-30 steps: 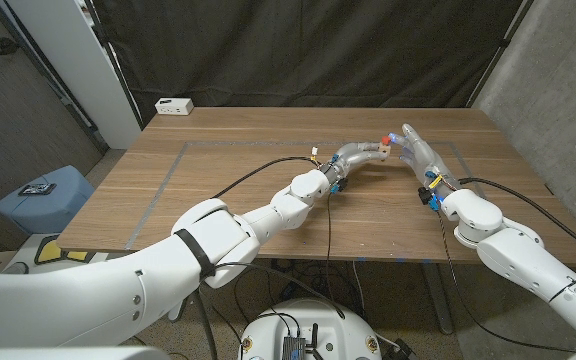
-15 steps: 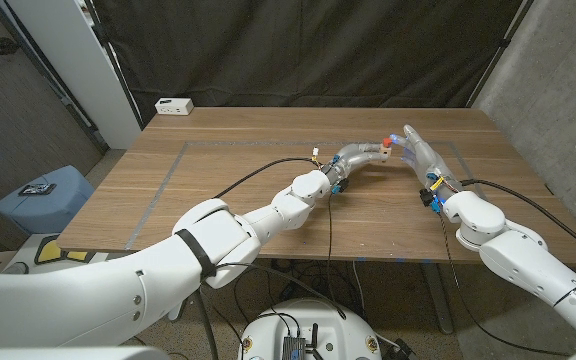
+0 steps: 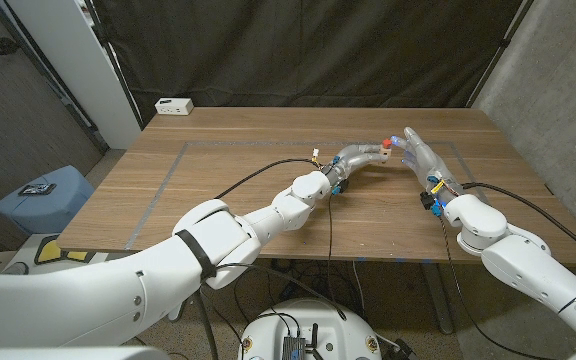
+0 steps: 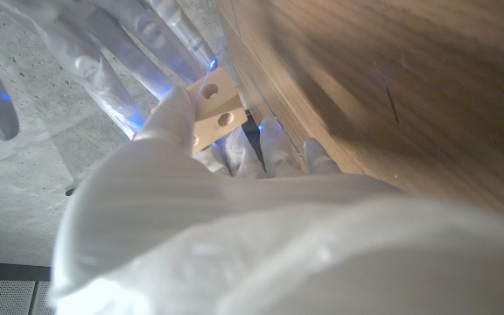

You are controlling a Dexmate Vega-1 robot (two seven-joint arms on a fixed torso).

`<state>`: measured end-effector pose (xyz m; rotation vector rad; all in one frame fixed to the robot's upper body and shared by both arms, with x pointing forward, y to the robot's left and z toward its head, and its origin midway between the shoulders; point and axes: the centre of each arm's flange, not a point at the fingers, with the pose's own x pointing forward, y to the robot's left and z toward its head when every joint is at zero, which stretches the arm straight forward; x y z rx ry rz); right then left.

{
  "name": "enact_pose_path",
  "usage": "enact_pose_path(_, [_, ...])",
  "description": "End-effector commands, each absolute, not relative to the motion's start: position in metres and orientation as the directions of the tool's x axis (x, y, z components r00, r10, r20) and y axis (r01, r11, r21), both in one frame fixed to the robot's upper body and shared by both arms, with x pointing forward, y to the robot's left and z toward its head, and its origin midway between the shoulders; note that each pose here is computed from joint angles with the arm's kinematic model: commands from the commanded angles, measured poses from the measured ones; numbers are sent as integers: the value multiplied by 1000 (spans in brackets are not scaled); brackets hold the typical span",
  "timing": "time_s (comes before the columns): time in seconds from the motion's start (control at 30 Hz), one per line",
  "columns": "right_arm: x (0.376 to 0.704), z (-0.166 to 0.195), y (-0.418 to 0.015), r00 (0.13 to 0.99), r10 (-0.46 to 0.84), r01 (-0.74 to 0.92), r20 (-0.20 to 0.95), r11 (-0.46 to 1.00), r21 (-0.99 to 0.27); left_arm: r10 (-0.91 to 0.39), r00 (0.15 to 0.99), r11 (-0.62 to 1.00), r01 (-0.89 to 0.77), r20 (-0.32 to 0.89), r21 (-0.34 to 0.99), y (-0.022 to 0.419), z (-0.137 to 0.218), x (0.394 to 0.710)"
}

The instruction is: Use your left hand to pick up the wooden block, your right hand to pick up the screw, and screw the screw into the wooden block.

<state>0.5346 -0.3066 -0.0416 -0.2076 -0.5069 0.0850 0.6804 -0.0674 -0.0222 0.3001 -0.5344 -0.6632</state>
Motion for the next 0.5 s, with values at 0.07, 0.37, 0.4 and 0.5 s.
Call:
enact_pose_path(0.07, [530,-46,-304,872,139,-40,469,976,-214,-648,665,756,505,371,417,-68,-20,681])
enact_pose_path(0.37, [528,-47,-302,873,144,-48,466,976,-213,-648,673,755,508,357,414,-70,-19,682])
enact_pose_path(0.4, [528,-48,-302,873,145,-49,466,976,-211,-648,673,755,508,355,414,-70,-19,683])
enact_pose_path(0.5, [528,-48,-301,873,148,-53,465,976,-210,-647,676,756,508,354,413,-70,-19,683])
